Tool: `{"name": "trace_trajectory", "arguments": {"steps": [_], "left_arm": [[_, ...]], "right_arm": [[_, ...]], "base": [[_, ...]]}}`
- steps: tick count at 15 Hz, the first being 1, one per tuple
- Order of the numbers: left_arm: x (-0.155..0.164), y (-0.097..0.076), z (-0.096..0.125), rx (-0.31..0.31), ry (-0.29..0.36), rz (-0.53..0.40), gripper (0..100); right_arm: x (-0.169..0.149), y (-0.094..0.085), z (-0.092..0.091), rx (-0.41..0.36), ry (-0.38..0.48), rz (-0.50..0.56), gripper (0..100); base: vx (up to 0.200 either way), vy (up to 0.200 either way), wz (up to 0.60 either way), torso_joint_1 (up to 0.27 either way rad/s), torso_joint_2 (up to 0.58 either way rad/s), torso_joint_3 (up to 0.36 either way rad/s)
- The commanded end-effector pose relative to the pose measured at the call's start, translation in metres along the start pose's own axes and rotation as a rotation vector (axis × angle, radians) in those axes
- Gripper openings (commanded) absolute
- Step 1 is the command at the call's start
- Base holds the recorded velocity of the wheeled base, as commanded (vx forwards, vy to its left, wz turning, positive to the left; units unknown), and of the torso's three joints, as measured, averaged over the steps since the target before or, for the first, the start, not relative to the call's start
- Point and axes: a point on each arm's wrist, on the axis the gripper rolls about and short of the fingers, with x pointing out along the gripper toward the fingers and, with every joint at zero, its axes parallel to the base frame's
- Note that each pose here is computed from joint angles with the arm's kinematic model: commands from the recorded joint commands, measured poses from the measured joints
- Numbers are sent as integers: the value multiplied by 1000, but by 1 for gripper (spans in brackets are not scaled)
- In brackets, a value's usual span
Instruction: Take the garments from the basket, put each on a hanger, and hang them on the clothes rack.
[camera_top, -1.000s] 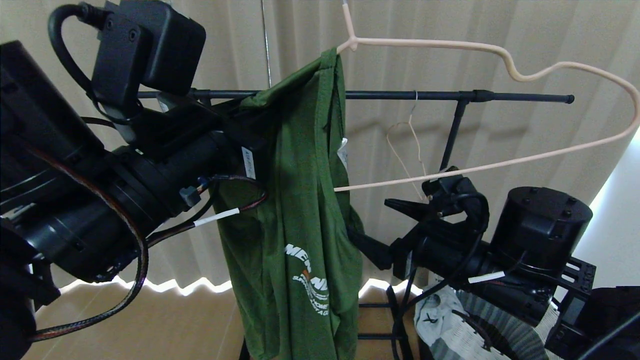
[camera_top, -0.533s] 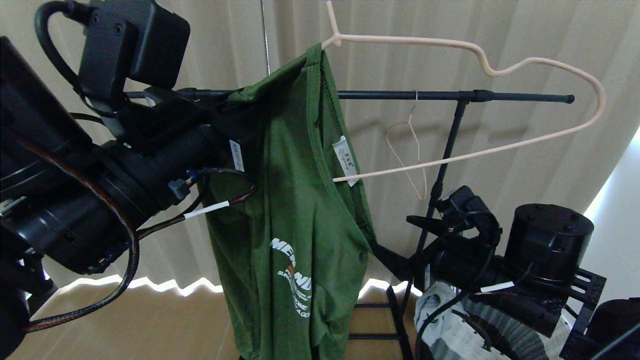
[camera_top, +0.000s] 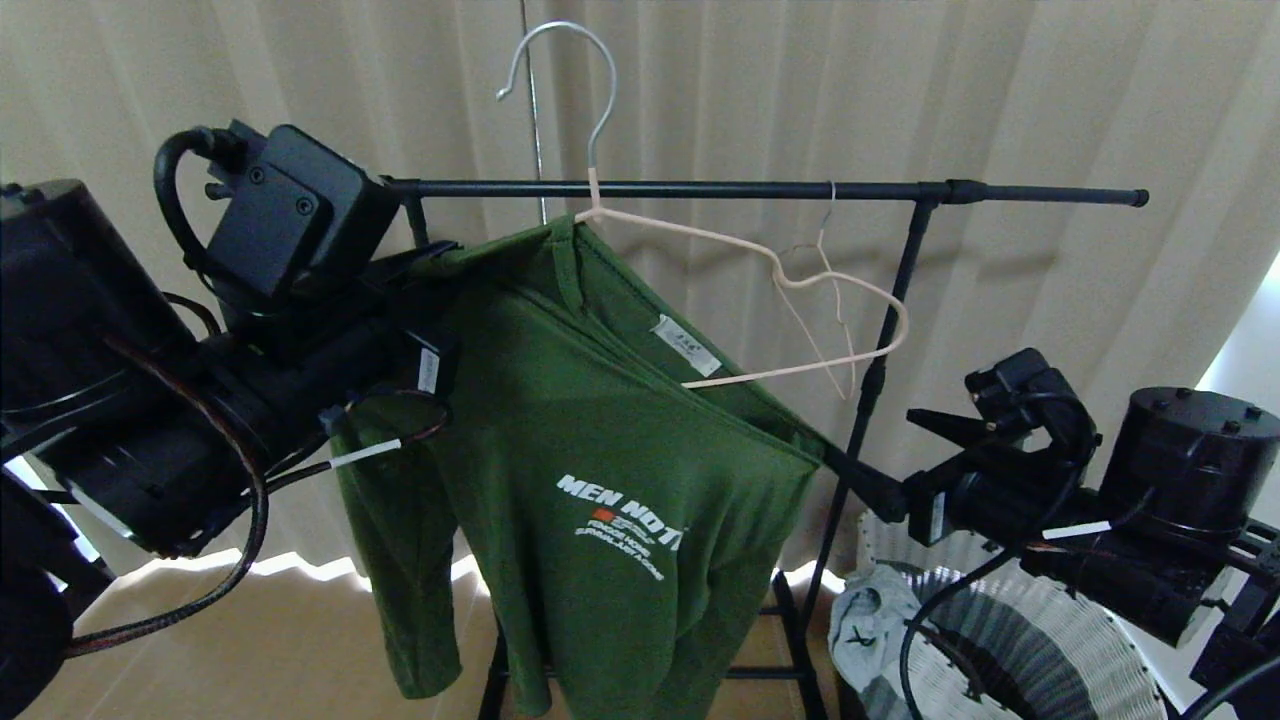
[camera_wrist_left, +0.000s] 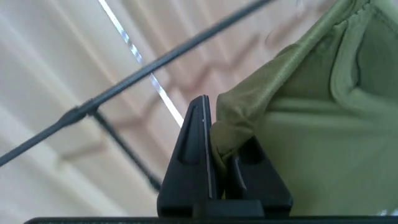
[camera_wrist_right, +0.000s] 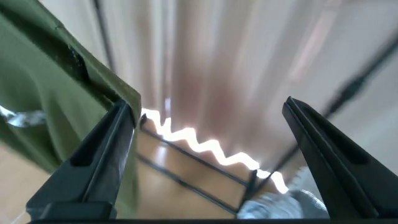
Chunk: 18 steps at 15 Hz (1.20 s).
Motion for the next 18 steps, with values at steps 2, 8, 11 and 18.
{"name": "trace_trajectory", "arguments": {"steps": [2,8,11,18], "left_arm": [[-4,-1,-11,20,40,-4,0],[-8,7,-53,207,172,29,0],[-7,4,-61,211,184,30,0],[-7,2,-68,203,211,27,0]], "right_arm": [[-4,-19,9,12,-31,-71,100],[-15,-20,20,11,-55,-77,100],[-24,-10,24,3,-74,-34,100],[-68,45,40,-41,-60,229,100]], "base": [[0,0,0,0,0,0],[0,0,0,0,0,0],[0,0,0,0,0,0],[0,0,0,0,0,0]]}}
